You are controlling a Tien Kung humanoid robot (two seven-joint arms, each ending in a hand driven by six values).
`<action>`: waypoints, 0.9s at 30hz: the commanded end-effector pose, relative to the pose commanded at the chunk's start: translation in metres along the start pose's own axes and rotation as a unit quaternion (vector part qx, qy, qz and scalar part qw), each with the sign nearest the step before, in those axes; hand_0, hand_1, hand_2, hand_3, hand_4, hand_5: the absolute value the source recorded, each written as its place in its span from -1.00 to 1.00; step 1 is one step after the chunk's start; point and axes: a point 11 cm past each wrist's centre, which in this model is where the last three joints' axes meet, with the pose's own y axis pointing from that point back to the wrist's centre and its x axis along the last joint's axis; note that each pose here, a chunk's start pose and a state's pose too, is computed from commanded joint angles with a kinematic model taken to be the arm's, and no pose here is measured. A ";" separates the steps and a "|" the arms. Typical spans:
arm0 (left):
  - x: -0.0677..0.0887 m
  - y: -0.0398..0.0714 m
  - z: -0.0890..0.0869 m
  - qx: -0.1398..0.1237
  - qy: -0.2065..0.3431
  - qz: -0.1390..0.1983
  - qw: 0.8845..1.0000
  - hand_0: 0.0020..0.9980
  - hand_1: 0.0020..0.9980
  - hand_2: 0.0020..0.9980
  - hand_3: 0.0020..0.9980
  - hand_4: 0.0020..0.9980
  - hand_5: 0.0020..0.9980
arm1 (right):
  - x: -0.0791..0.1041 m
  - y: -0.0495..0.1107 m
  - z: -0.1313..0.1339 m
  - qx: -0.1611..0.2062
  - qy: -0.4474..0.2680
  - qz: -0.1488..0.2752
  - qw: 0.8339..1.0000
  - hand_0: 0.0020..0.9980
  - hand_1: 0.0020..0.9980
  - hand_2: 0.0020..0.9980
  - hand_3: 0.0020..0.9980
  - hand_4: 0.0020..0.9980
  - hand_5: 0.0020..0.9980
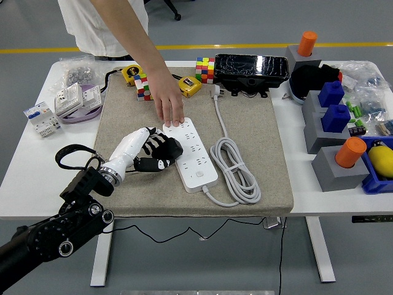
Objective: Put the plug near the board,insert it into the board,press the button,pull the plug out
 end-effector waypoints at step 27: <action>0.004 0.001 0.007 -0.025 0.020 0.010 0.999 0.50 0.64 0.57 0.59 1.00 -0.35 | 0.000 0.000 -0.001 0.002 0.001 -0.001 1.000 0.16 0.29 0.32 0.11 0.81 -0.14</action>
